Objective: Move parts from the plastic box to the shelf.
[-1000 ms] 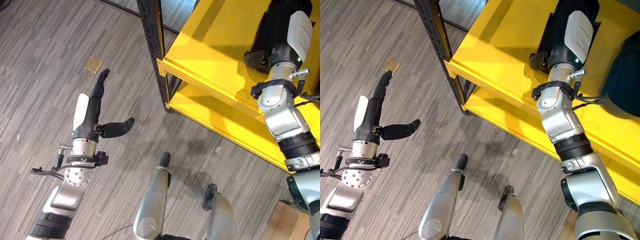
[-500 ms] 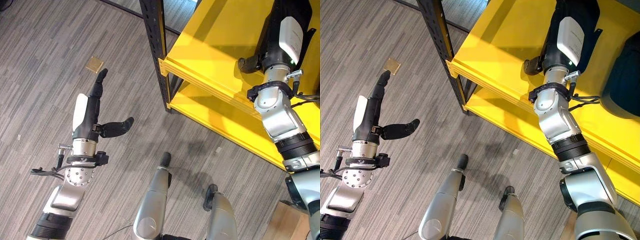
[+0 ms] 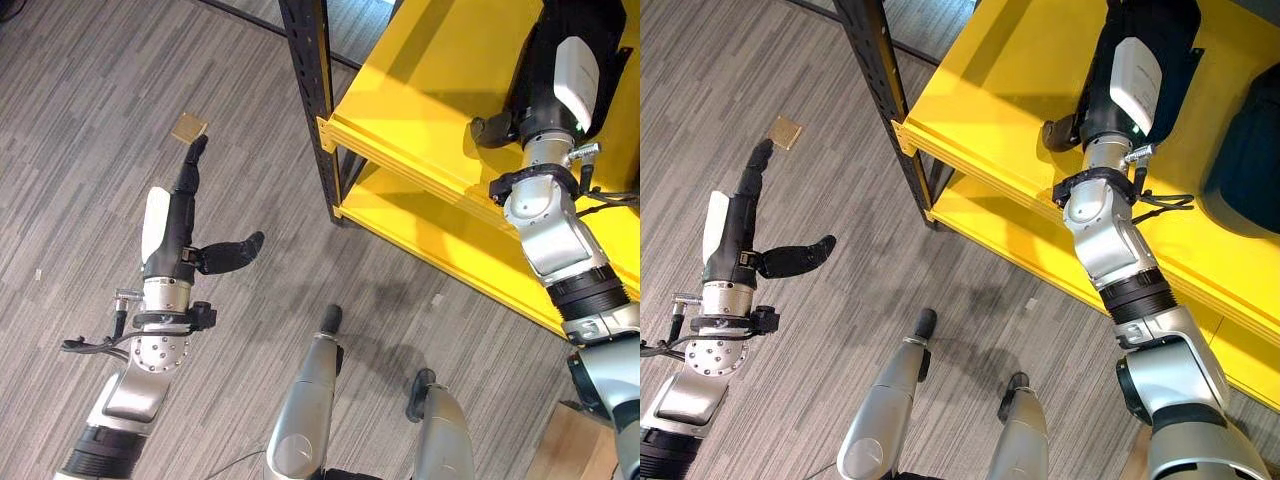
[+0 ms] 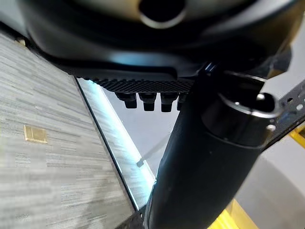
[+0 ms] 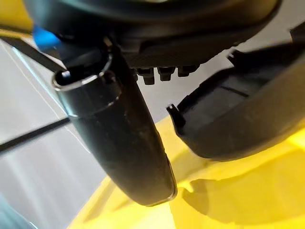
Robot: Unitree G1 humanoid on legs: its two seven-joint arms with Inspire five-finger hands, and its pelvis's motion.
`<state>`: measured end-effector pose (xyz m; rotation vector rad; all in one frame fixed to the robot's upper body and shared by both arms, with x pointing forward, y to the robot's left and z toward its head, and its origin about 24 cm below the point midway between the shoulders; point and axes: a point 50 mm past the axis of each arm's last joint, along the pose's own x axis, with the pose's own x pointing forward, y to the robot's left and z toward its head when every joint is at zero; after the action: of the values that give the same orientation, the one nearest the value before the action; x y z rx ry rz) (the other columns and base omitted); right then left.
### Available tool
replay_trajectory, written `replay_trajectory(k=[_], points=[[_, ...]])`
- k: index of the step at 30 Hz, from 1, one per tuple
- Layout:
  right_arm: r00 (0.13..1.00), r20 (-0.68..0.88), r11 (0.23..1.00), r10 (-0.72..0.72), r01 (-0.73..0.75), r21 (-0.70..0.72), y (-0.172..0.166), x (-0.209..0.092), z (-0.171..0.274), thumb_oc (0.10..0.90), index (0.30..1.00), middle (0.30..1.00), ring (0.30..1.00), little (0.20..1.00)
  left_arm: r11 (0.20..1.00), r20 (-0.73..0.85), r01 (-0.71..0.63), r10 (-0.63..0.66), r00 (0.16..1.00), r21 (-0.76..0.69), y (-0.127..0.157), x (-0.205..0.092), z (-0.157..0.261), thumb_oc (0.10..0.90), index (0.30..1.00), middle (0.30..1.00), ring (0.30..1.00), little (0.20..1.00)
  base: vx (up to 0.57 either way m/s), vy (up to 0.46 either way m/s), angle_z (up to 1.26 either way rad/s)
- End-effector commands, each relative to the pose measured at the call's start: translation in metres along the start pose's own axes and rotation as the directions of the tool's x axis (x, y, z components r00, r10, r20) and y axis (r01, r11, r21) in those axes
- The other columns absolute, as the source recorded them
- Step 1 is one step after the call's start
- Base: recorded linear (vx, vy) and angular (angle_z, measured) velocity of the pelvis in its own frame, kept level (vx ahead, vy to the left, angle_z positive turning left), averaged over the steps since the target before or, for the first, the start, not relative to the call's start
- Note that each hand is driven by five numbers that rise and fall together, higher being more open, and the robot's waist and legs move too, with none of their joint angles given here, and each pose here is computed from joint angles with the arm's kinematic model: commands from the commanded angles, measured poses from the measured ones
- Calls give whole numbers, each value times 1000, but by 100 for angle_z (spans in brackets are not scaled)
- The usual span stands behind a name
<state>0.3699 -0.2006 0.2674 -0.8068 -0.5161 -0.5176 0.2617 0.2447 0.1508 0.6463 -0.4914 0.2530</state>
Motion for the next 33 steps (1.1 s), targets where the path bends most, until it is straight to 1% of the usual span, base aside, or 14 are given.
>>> replay_trajectory(k=[1,3,8,11,13,16,19,21,23,25,27,29,31,33], points=[[927,241,931,-288,211,299,-40,8,63,900,1000,1000,1000,1000,965,208,-252,261,943,-69,30,11,39,900,1000,1000,1000,1000,0,0,0],[883,296,902,-364,255,348,-46,-1,75,900,1000,1000,1000,1000,950,222,-302,311,924,-76,33,10,40,900,1000,1000,1000,1000,16,15,-1],[762,432,873,-482,379,306,-62,-13,95,900,1000,1000,1000,1000,942,219,-324,335,916,-89,34,9,39,900,1000,1000,1000,1000,8,27,-1],[730,472,869,-495,399,293,-66,-17,101,900,1000,1000,1000,1000,941,217,-325,338,916,-94,33,9,39,900,1000,1000,1000,1000,0,0,0],[680,504,846,-532,415,333,-77,-25,110,900,1000,1000,1000,1000,943,207,-316,332,920,-104,31,9,39,900,1000,1000,1000,1000,-23,38,-2],[654,540,847,-530,388,362,-82,-33,117,900,1000,1000,1000,1000,942,176,-295,322,930,-160,30,9,39,900,1000,1000,1000,1000,-44,33,-2],[677,561,875,-477,302,380,-78,-41,123,900,1000,1000,1000,1000,922,75,-233,268,960,-309,24,9,33,900,1000,1000,1000,1000,-43,40,-3],[754,531,902,-387,190,387,-68,-44,121,900,1000,1000,1000,1000,887,3,-181,202,979,-424,15,8,28,900,1000,1000,1000,1000,-47,41,-6],[808,497,910,-317,112,398,-60,-48,113,900,1000,1000,1000,1000,829,-55,-158,153,987,-537,9,3,24,900,1000,1000,1000,1000,-34,54,-8],[827,477,910,-297,95,403,-57,-52,106,900,1000,1000,1000,1000,815,-65,-157,146,987,-558,8,0,22,900,1000,1000,1000,1000,-28,50,-9],[893,409,895,-190,-13,445,-49,-65,80,900,1000,1000,1000,1000,739,-131,-160,98,987,-655,5,-7,16,900,1000,1000,1000,1000,-42,83,-8],[924,364,879,-121,-71,472,-45,-73,68,900,1000,1000,1000,1000,706,-154,-158,70,986,-690,1,-10,14,900,1000,1000,1000,1000,-46,69,-7],[958,287,847,23,-171,503,-41,-106,26,900,1000,1000,1000,1000,646,-194,-194,73,978,-738,1,-19,9,900,1000,1000,1000,1000,-97,89,-19],[970,241,854,27,-148,499,-44,-122,10,900,1000,1000,1000,1000,604,-214,-219,81,973,-767,2,-21,8,900,1000,1000,1000,1000,-95,65,-34]])
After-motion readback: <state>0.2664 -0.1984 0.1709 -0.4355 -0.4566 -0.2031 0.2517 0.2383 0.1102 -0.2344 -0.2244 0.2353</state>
